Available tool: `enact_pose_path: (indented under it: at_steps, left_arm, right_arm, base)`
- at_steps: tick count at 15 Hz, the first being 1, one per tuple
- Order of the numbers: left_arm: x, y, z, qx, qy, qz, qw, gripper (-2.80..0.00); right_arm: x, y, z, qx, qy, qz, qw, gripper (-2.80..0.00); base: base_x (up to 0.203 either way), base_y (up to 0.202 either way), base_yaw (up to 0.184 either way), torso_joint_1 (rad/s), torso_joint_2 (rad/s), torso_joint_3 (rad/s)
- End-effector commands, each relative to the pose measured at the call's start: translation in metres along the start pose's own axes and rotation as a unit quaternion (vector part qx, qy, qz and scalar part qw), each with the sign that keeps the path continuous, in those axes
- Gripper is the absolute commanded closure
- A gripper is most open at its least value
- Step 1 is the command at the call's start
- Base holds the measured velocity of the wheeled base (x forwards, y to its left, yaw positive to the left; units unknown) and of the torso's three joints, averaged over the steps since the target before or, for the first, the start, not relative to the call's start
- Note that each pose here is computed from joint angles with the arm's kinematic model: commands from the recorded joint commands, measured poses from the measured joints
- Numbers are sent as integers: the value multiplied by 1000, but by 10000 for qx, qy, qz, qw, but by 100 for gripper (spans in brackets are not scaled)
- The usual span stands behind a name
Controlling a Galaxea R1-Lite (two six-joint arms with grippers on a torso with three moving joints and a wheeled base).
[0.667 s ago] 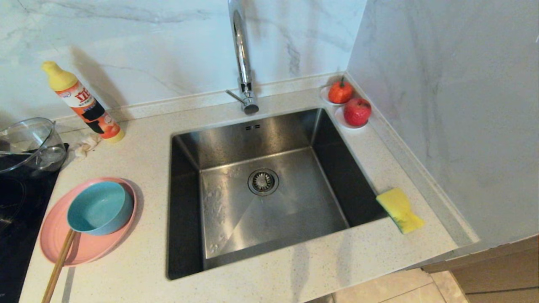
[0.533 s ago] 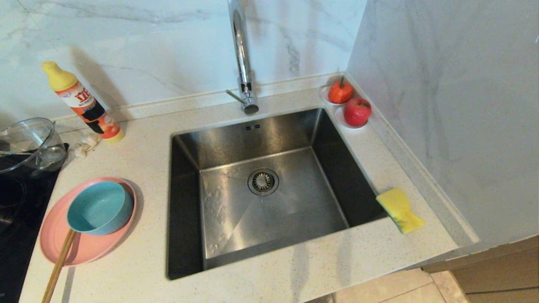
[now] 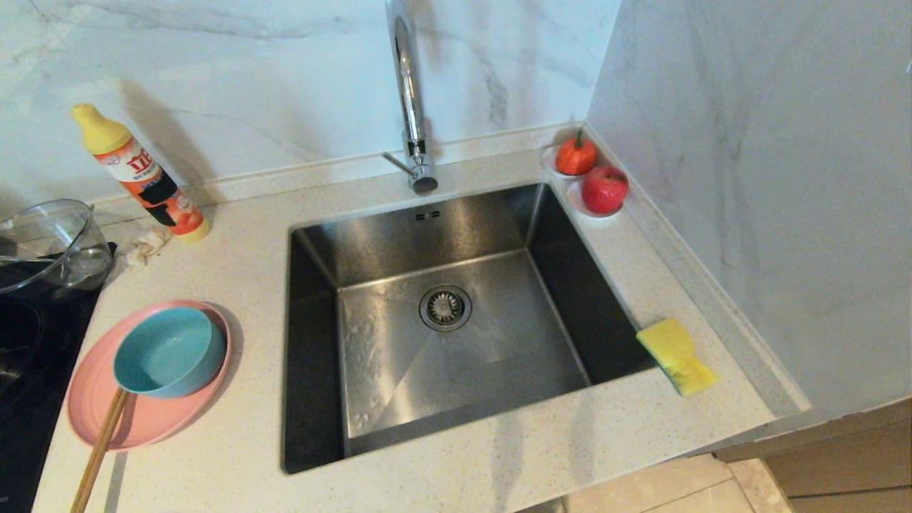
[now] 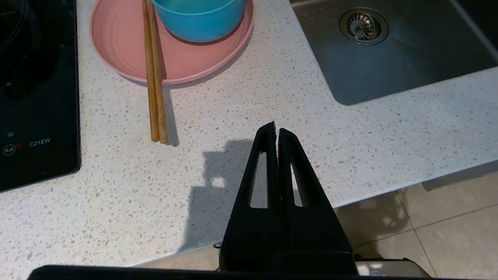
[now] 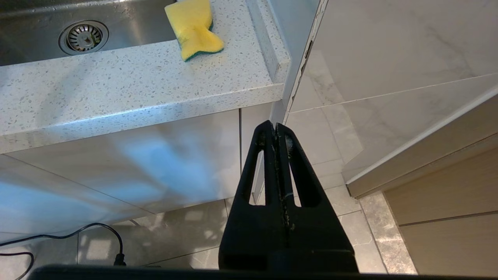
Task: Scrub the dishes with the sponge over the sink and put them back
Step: Grab the dish soap
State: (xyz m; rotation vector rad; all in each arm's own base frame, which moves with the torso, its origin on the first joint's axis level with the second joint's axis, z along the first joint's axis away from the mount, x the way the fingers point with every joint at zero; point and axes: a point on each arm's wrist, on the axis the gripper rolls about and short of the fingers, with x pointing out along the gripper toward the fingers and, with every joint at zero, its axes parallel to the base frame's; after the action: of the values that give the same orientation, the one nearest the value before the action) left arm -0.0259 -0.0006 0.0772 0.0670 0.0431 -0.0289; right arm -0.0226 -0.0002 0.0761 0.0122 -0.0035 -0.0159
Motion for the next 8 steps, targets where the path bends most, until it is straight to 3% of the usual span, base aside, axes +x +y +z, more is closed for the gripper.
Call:
enact_pose_path:
  at_steps: [1, 8]
  left_arm:
    - [0, 0, -1, 22, 3, 14, 10000, 0]
    - [-1, 1, 2, -6, -66, 109, 9999, 0]
  right_arm:
    - [0, 0, 0, 0, -6, 3, 10000, 0]
    - [0, 0, 0, 0, -4, 3, 10000, 0]
  base:
    - [0, 0, 0, 0, 0, 0]
    - [0, 0, 0, 0, 0, 0]
